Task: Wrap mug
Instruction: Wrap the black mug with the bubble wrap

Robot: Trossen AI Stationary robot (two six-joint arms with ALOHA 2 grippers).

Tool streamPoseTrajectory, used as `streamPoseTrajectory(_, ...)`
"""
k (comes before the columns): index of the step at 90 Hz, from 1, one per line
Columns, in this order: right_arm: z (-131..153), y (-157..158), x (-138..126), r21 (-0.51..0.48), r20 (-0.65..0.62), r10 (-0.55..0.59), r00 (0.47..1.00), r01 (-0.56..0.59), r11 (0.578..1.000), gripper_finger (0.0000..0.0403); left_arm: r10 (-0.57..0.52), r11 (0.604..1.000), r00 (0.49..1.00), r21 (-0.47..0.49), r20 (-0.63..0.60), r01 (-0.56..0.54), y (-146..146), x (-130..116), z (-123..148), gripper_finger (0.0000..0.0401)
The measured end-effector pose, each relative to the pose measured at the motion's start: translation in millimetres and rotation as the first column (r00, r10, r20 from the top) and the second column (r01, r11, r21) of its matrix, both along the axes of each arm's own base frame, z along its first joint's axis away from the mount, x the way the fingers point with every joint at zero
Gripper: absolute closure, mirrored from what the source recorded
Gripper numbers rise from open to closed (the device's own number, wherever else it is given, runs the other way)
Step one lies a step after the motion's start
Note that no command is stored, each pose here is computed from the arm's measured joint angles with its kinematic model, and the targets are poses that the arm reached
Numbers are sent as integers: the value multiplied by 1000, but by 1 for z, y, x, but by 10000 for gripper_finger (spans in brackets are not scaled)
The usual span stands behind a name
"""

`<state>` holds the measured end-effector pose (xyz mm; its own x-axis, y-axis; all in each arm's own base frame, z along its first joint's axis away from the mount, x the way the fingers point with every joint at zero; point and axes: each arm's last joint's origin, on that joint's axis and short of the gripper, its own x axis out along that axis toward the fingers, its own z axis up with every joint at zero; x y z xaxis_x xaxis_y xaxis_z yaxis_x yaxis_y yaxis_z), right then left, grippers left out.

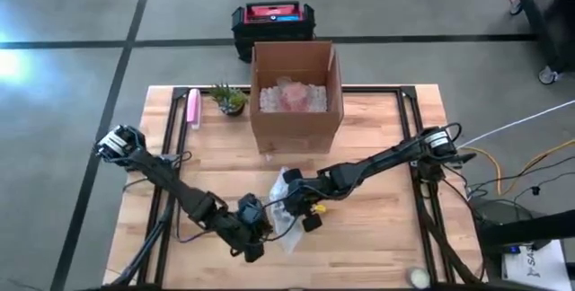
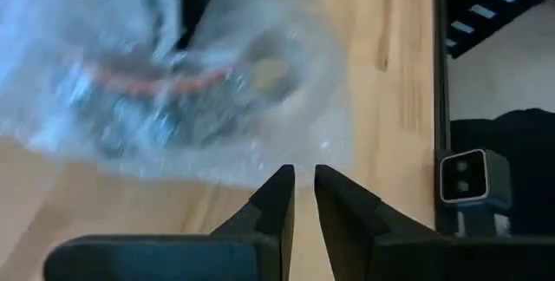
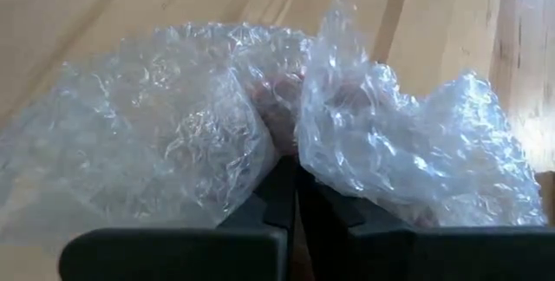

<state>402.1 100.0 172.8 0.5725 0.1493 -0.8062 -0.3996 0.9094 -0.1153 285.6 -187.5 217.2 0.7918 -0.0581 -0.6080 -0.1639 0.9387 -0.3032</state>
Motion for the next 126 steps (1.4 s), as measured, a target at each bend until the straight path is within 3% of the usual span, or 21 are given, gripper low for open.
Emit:
streamPoseTrajectory(14, 0, 0, 0, 0, 0, 0, 1000, 0, 1000, 400, 17, 998, 1000, 58, 7, -18, 11, 10, -4, 365)
streamPoseTrajectory(43, 0, 0, 0, 2, 0, -4, 1000, 4, 1000, 400, 47, 991, 998, 122, 47, -52, 38, 16, 13, 365)
streamPoseTrajectory(73, 1, 0, 0, 4, 5, -4, 1000, 4, 1000, 400, 78, 990, 997, 116, -15, -75, 50, 23, -6, 365)
streamPoseTrajectory(100, 18, 1, 3, 22, 28, -17, 999, 17, 1000, 399, 71, 993, 997, 99, -23, -68, 50, 23, -6, 365)
streamPoseTrajectory(112, 24, -1, 5, 24, 3, -32, 999, 32, 999, 381, 71, 993, 997, 99, -22, -68, 50, 23, -6, 365)
streamPoseTrajectory(126, 29, -1, 5, 29, -3, -45, 999, 45, 999, 331, 70, 993, 997, 97, -23, -67, 50, 23, -6, 365)
